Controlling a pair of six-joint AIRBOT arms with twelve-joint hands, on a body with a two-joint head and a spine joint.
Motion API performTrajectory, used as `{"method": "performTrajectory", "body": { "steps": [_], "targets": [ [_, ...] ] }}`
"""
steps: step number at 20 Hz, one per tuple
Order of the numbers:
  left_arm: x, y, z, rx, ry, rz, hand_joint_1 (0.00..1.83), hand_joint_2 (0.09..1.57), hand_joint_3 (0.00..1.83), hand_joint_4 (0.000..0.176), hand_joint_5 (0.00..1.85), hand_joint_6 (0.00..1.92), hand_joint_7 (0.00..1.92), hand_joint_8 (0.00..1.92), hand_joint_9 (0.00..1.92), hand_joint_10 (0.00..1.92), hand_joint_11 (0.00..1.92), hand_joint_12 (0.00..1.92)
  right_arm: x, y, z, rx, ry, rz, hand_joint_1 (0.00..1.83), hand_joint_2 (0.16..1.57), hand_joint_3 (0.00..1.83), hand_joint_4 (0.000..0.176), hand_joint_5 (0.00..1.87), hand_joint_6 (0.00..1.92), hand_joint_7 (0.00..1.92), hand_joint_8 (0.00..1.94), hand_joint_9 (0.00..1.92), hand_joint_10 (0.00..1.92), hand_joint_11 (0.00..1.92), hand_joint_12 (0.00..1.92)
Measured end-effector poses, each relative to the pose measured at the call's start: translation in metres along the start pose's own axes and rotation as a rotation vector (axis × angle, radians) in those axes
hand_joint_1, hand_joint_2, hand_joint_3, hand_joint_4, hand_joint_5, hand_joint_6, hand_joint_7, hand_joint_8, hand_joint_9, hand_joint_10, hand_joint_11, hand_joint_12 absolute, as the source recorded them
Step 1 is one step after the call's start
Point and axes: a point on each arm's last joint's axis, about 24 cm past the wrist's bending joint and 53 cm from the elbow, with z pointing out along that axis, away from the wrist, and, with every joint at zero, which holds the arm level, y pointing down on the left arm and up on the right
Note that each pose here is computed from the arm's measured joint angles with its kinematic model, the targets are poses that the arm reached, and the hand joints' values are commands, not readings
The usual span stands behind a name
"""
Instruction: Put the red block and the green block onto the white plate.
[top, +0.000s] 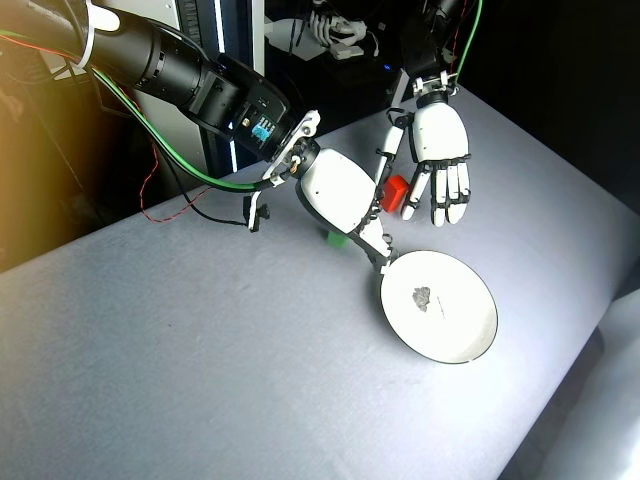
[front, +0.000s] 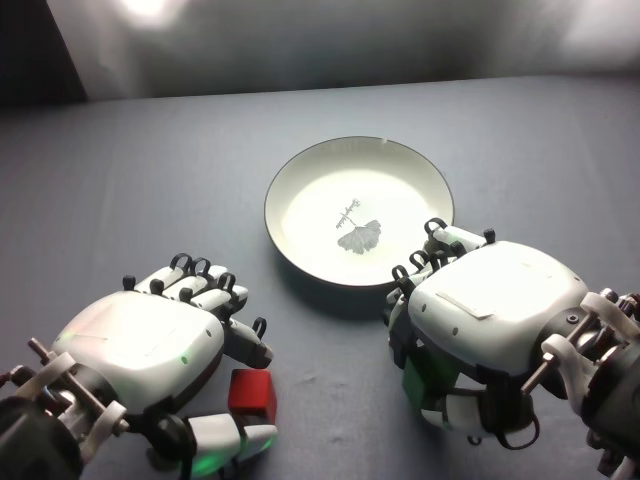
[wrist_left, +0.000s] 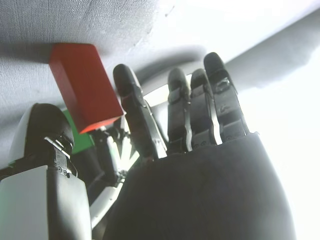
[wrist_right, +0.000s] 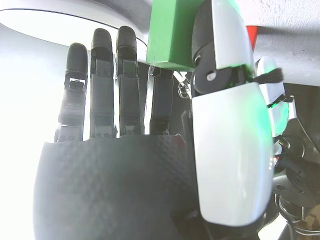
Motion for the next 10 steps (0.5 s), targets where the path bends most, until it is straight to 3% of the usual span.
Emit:
{"method": "performTrajectory", "body": {
  "steps": [1, 2, 3, 4, 5, 8, 9, 10],
  "targets": [
    [0.0, -0.0001, 0.0, 0.0, 0.0, 0.0, 0.53, 1.11, 0.0, 0.172, 0.76, 0.0, 0.26, 0.0, 0.09, 0.0, 0.0, 0.5, 0.0, 0.0, 0.0, 0.0, 0.0, 0.0, 1.12, 1.04, 0.0, 0.007, 1.15, 0.71, 0.57, 0.0, 0.49, 0.01, 0.0, 0.84],
    [0.0007, -0.0006, 0.0002, 0.001, 0.0, -0.002, 0.52, 1.12, 0.01, 0.175, 0.75, 0.0, 0.26, 0.0, 0.09, 0.0, 0.0, 0.5, 0.0, 0.0, 0.0, 0.0, 0.0, 0.0, 1.12, 1.04, 0.0, 0.026, 1.15, 0.7, 0.59, 0.0, 0.5, 0.02, 0.0, 0.86],
    [0.0011, -0.0009, 0.0002, 0.002, 0.001, -0.003, 0.53, 1.12, 0.0, 0.171, 0.76, 0.0, 0.26, 0.0, 0.09, 0.0, 0.0, 0.54, 0.0, 0.0001, 0.0, 0.0, 0.0, 0.0, 1.13, 1.04, 0.0, 0.003, 1.15, 0.71, 0.58, 0.0, 0.49, 0.01, 0.0, 0.85],
    [0.0011, -0.0015, 0.0004, 0.003, 0.001, -0.003, 0.52, 1.12, 0.0, 0.175, 0.76, 0.0, 0.26, 0.0, 0.09, 0.0, 0.0, 0.55, -0.0002, 0.0003, 0.0, -0.001, -0.001, -0.001, 1.13, 1.04, 0.0, 0.0, 1.14, 0.72, 0.57, 0.0, 0.48, 0.01, 0.0, 0.85],
    [0.0003, -0.0018, 0.0007, 0.004, -0.001, -0.003, 0.55, 1.11, 0.0, 0.162, 0.78, 0.01, 0.27, 0.0, 0.09, 0.0, 0.0, 0.55, -0.0001, 0.0004, 0.0, -0.002, -0.001, -0.002, 1.14, 1.04, 0.0, 0.0, 1.14, 0.72, 0.58, 0.0, 0.49, 0.01, 0.0, 0.86],
    [-0.0029, -0.0037, 0.0019, 0.008, -0.011, -0.006, 0.65, 1.11, 0.0, 0.175, 0.86, 0.03, 0.3, 0.01, 0.1, 0.01, 0.0, 0.61, 0.0012, -0.0002, -0.0004, -0.002, 0.001, -0.006, 1.13, 1.05, 0.0, 0.0, 1.13, 0.74, 0.56, 0.0, 0.47, 0.0, 0.0, 0.84],
    [-0.0031, -0.0043, 0.0019, 0.01, -0.012, -0.005, 0.89, 1.15, 0.01, 0.176, 0.85, 0.93, 0.33, 0.01, 0.12, 0.01, 0.0, 0.69, 0.0015, -0.0002, -0.0004, -0.002, 0.003, -0.005, 1.14, 1.05, 0.0, 0.0, 1.14, 0.73, 0.56, 0.0, 0.47, 0.0, 0.0, 0.82],
    [-0.003, -0.0046, 0.0021, 0.01, -0.011, -0.005, 0.94, 1.16, 0.0, 0.176, 0.86, 1.11, 0.36, 0.01, 0.13, 0.01, 0.0, 0.67, 0.0015, -0.0002, -0.0004, -0.002, 0.003, -0.006, 1.14, 1.05, 0.0, 0.0, 1.14, 0.73, 0.56, 0.0, 0.47, 0.0, 0.0, 0.82]
  ]
}}
